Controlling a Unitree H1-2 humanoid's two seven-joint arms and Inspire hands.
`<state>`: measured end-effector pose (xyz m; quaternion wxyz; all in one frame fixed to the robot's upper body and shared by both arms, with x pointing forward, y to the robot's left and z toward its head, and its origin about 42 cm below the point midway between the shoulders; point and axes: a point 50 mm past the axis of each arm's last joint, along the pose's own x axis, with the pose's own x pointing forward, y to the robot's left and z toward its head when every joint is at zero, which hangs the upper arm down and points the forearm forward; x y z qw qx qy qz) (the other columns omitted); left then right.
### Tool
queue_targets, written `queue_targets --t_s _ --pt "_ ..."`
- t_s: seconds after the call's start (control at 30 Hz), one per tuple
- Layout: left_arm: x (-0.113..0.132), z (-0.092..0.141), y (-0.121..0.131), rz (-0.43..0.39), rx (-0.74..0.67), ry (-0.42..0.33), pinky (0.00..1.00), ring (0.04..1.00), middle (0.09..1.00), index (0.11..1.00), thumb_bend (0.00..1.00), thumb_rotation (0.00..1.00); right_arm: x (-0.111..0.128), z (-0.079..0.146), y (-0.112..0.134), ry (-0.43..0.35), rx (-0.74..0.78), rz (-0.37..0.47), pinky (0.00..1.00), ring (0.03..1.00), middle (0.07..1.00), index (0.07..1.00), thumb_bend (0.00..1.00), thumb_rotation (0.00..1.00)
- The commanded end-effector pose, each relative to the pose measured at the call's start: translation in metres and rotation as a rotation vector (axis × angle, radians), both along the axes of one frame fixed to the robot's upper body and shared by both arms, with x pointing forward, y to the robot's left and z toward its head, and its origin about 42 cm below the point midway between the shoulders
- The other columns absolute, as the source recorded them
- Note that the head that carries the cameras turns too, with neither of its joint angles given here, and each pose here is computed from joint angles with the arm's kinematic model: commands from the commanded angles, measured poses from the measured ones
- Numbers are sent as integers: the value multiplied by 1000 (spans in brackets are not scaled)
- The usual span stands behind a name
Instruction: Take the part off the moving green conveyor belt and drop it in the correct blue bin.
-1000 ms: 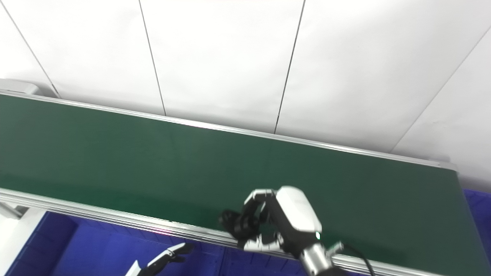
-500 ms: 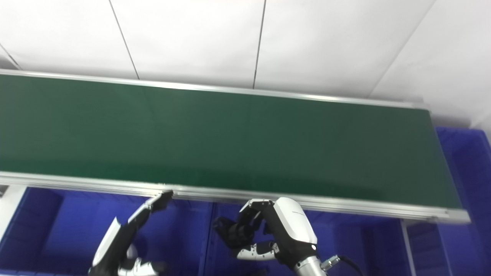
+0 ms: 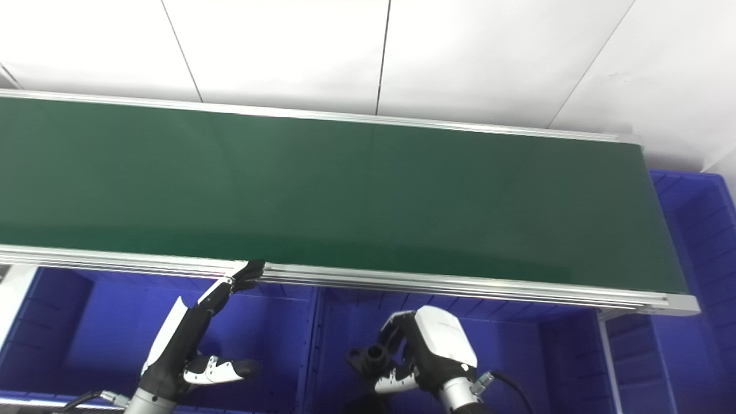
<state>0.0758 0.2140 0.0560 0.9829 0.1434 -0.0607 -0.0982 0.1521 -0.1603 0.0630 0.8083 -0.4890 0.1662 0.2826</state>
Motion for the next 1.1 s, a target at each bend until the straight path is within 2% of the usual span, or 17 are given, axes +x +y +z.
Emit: queue_targets --t_s 0.0,0.07,0.13,0.2,0.23,0.33,0.43,0.47,0.57,0.6,0.7,0.77,0.87,1.07 --pt "-2 4 1 -10 -17 -18 809 858 895 877 763 697 4 2 1 36 -39 -2 560 665 739 717 554 192" --pt "-2 2 1 -9 -16 -13 809 859 893 878 767 701 5 2 3 59 -48 -2 755 848 881 848 591 429" --pt "-2 2 0 -9 -16 -11 813 861 892 876 771 699 5 4 4 61 -41 -9 886 941 936 910 630 568" --pt "-2 1 0 -11 -16 -10 814 860 891 875 774 703 2 8 5 44 -15 -24 977 990 982 952 687 636" --pt "-2 1 0 -12 -13 -9 816 861 891 876 775 704 0 11 5 28 4 -34 989 995 991 966 714 656" --pt "-4 1 1 -20 -3 -10 814 862 892 878 775 710 -9 20 7 -17 80 -69 999 1000 999 994 766 676" --pt "-5 1 2 -20 -2 -7 813 862 891 877 775 714 -16 29 8 -78 200 -96 1000 1000 1000 1000 777 643" --pt "-5 2 2 -21 2 -7 814 863 890 876 776 714 -20 33 10 -107 284 -115 995 1000 1000 1000 790 724" --pt "-5 1 4 -25 13 -9 819 869 891 880 784 732 -36 38 18 -206 493 -153 873 970 1000 1000 778 690" --pt "-5 1 5 -25 15 -9 819 869 891 880 784 732 -41 37 21 -217 542 -163 869 968 1000 1000 778 691" --pt "-5 0 6 -22 15 -8 819 867 890 878 781 722 -53 34 29 -207 631 -186 843 953 1000 1000 830 739" --pt "-5 0 7 -21 19 -7 823 869 892 879 780 721 -63 28 37 -204 671 -172 849 949 996 1000 862 757" --pt "-5 -1 8 -17 24 -6 822 867 890 879 784 724 -69 21 42 -214 703 -163 855 939 995 1000 890 741" --pt "-8 -1 9 -16 22 3 823 868 892 882 782 722 -69 16 41 -179 713 -170 855 937 991 1000 903 688"
